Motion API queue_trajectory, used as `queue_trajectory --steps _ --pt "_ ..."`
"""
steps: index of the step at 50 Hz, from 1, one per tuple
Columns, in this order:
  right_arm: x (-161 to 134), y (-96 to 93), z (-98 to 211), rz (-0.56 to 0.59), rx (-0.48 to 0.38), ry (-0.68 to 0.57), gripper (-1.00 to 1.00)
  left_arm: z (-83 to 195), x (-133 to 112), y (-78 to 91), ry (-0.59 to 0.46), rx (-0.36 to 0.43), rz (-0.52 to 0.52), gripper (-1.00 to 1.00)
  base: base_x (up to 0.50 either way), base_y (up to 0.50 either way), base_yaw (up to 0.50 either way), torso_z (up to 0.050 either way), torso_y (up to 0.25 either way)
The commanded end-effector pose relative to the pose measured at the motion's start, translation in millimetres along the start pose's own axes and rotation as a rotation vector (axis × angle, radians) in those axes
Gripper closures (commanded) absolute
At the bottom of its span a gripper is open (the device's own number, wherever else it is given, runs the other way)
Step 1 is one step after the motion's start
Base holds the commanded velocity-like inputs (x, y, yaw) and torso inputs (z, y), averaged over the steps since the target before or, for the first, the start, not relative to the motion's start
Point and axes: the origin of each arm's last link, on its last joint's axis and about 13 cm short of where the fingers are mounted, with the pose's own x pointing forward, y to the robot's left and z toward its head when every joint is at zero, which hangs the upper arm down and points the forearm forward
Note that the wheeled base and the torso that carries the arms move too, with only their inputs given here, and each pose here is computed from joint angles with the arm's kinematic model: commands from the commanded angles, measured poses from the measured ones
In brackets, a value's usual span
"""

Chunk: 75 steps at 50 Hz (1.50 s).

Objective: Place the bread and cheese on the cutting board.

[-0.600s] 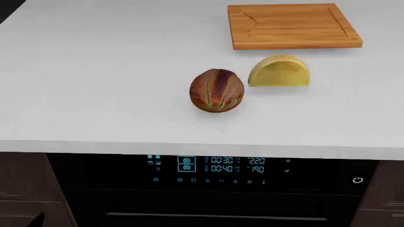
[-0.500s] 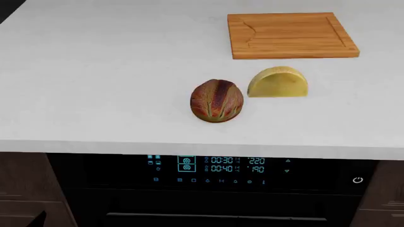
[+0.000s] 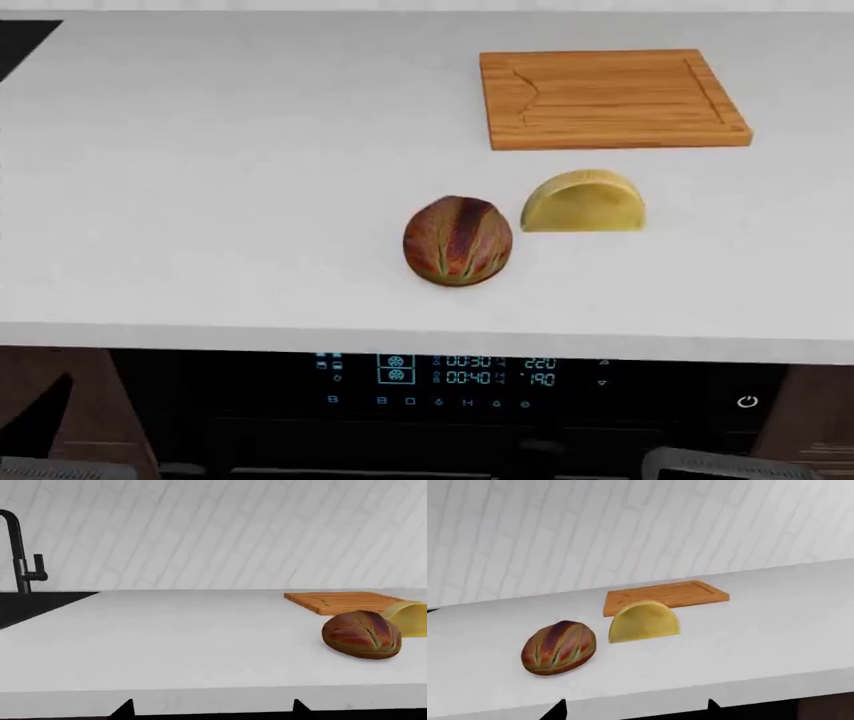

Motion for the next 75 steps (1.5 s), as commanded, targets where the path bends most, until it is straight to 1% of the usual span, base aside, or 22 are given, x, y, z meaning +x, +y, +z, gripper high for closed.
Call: queue_trajectory --steps 1,3,6,8,10,12,13,14,18,27,28,29,30,32,33,35,37,42,49,57,58,75 --pt "3.6 -1.2 76.1 0.026 -0.034 -0.146 -1.00 76.2 21.1 2.8 -0.187 -0.014 -0.010 -1.00 0.00 0.00 0.00 0.050 0.000" --pt "2.8 0.6 82.6 0.048 -0.071 -0.150 -1.00 86.9 23.4 4.7 -0.212 -0.028 0.003 -1.00 0.00 0.00 0.00 0.050 0.000" --pt "-0.7 1.7 84.0 0.063 -0.093 -0.156 -1.00 91.6 20.3 6.8 -0.232 -0.036 0.007 -1.00 0.00 0.00 0.00 0.050 0.000" --pt "-1.8 0.5 81.0 0.071 -0.101 -0.155 -1.00 94.6 15.0 7.9 -0.234 -0.085 -0.021 -1.00 0.00 0.00 0.00 0.050 0.000" --pt "-2.9 -0.9 79.8 0.071 -0.098 -0.160 -1.00 97.1 12.6 9.0 -0.240 -0.098 -0.032 -1.00 0.00 0.00 0.00 0.050 0.000" --pt "-7.0 -1.2 84.6 0.085 -0.109 -0.184 -1.00 100.9 10.6 12.1 -0.236 -0.154 -0.041 -1.00 0.00 0.00 0.00 0.050 0.000" --pt "-8.3 -1.4 85.6 0.093 -0.120 -0.191 -1.00 101.6 9.4 12.7 -0.256 -0.118 -0.030 -1.00 0.00 -0.23 0.00 0.050 0.000" --pt "-9.2 -2.5 85.2 0.090 -0.108 -0.196 -1.00 101.6 9.2 13.4 -0.258 -0.119 -0.008 -1.00 0.00 -0.50 0.00 0.050 0.000" --pt "-5.0 -7.3 81.5 0.088 -0.095 -0.199 -1.00 98.5 9.6 12.9 -0.248 -0.109 -0.019 -1.00 0.00 -0.50 0.00 0.050 0.000" --pt "-10.8 -0.8 89.8 0.081 -0.082 -0.199 -1.00 96.4 10.1 14.5 -0.286 -0.067 0.002 -1.00 0.00 -0.50 0.00 0.050 0.000" --pt "-10.7 -0.7 90.1 0.076 -0.077 -0.194 -1.00 95.7 10.5 14.6 -0.301 -0.011 0.033 -1.00 0.00 -0.50 0.00 0.050 0.000" --pt "-10.5 -0.7 90.2 0.073 -0.077 -0.192 -1.00 95.3 11.0 14.3 -0.300 -0.005 0.031 -1.00 0.00 -0.50 0.00 0.050 0.000" --pt "-9.8 -0.6 90.1 0.072 -0.067 -0.184 -1.00 95.0 12.7 14.5 -0.280 -0.028 0.025 -1.00 0.00 -0.50 0.00 0.050 0.000" --pt "-8.4 -0.7 89.3 0.072 -0.069 -0.176 -1.00 93.7 14.7 14.1 -0.280 -0.001 0.052 -1.00 0.00 -0.50 0.00 0.020 0.000" --pt "-8.1 -0.3 88.9 0.074 -0.073 -0.175 -1.00 93.9 14.6 14.5 -0.279 -0.019 0.043 -1.00 0.00 -0.50 0.00 0.000 0.000" --pt "-7.9 0.2 88.8 0.078 -0.073 -0.177 -1.00 95.0 15.3 15.5 -0.281 -0.008 0.067 -1.00 0.00 -0.50 0.00 0.000 0.000" --pt "-7.4 0.1 88.1 0.078 -0.076 -0.176 -1.00 97.2 14.9 16.0 -0.283 -0.024 0.063 -1.00 0.00 -0.50 0.00 0.000 0.000" --pt "-8.5 0.2 87.0 0.086 -0.062 -0.206 -1.00 100.7 13.9 16.8 -0.289 -0.018 0.070 -1.00 0.12 -0.49 0.00 0.000 0.000" --pt "-8.2 3.3 86.4 0.110 -0.100 -0.213 -1.00 100.1 16.9 18.9 -0.277 -0.013 0.093 -1.00 0.44 -0.25 0.00 0.000 0.000" --pt "-9.1 4.1 86.9 0.093 -0.152 -0.213 -1.00 101.2 16.2 19.0 -0.277 -0.022 0.082 -1.00 0.50 -0.07 0.00 0.000 0.000" --pt "-9.2 4.1 87.1 0.087 -0.149 -0.214 -1.00 101.5 16.0 19.3 -0.271 -0.035 0.074 -1.00 0.50 0.00 0.00 0.000 0.000" --pt "-10.1 4.7 86.7 0.115 -0.112 -0.217 -1.00 104.1 14.2 20.2 -0.274 -0.038 0.067 -1.00 0.50 0.02 0.00 0.000 0.000"
